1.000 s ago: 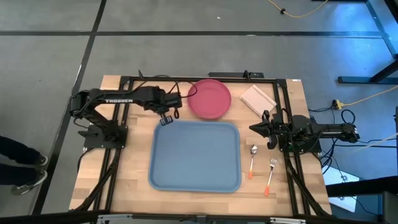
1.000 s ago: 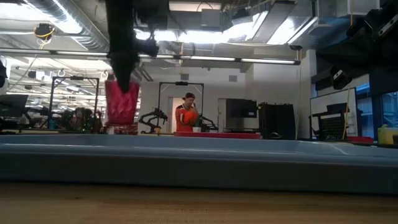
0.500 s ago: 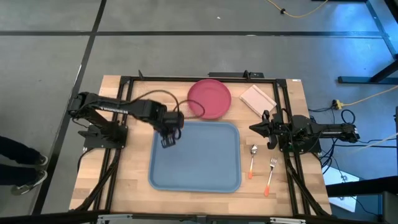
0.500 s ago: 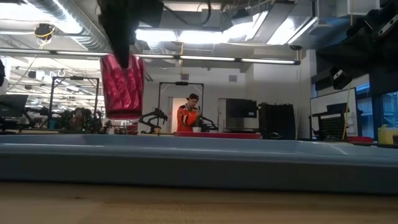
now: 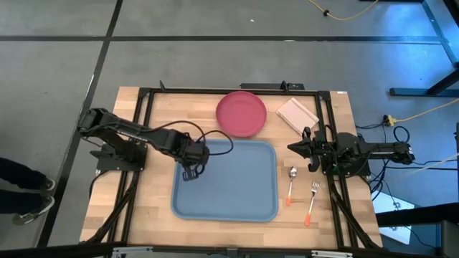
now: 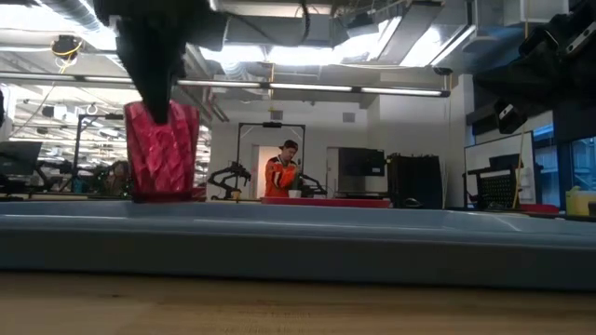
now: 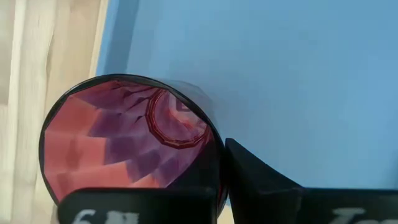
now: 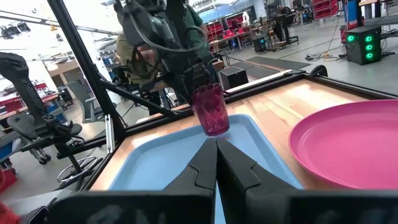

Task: Pick and place plate/cup/fork/spoon on tray
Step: Put the red glass on the top left of the blue serving tray, then put the pink plate on the blue serving tray to the bottom right of the red glass

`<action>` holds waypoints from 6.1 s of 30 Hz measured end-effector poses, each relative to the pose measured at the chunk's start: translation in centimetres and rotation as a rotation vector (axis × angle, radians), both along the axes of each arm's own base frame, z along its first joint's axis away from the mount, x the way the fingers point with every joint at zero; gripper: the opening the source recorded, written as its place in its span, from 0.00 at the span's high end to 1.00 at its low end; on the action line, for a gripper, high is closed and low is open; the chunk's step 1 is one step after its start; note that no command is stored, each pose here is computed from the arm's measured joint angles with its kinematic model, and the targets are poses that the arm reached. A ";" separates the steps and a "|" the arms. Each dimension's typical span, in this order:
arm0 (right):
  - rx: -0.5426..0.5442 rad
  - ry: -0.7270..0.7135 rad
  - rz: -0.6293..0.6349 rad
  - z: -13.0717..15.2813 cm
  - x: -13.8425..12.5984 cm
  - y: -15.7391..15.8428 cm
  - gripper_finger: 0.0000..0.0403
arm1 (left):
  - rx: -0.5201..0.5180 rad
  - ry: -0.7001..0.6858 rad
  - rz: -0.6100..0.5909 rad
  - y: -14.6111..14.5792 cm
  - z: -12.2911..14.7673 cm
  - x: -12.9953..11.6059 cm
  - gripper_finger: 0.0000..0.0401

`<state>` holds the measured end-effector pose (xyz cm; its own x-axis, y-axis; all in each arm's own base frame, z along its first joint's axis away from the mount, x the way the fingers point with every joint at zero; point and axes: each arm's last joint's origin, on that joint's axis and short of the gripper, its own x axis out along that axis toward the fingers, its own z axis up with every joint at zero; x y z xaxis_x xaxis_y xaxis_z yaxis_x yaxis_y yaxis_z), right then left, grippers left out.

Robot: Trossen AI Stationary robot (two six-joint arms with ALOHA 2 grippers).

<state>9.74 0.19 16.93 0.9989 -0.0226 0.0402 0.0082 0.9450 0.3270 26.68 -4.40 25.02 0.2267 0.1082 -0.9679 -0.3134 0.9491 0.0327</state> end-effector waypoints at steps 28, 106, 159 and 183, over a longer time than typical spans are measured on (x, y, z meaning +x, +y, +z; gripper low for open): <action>0.001 0.000 0.000 0.0 0.0 0.0 0.98 | 0.056 -0.046 0.073 0.5 -0.6 0.3 0.93; 0.001 0.000 0.000 0.0 0.0 0.0 0.98 | 0.797 -0.048 -0.167 2.6 5.4 1.3 0.79; -0.029 0.018 -0.001 -0.1 0.1 0.0 0.98 | 0.245 -1.380 -0.123 4.7 -7.7 -17.0 0.79; -0.076 -0.278 -0.010 2.8 -0.2 0.0 0.98 | 0.290 -1.321 -0.236 4.6 -8.2 -16.9 0.79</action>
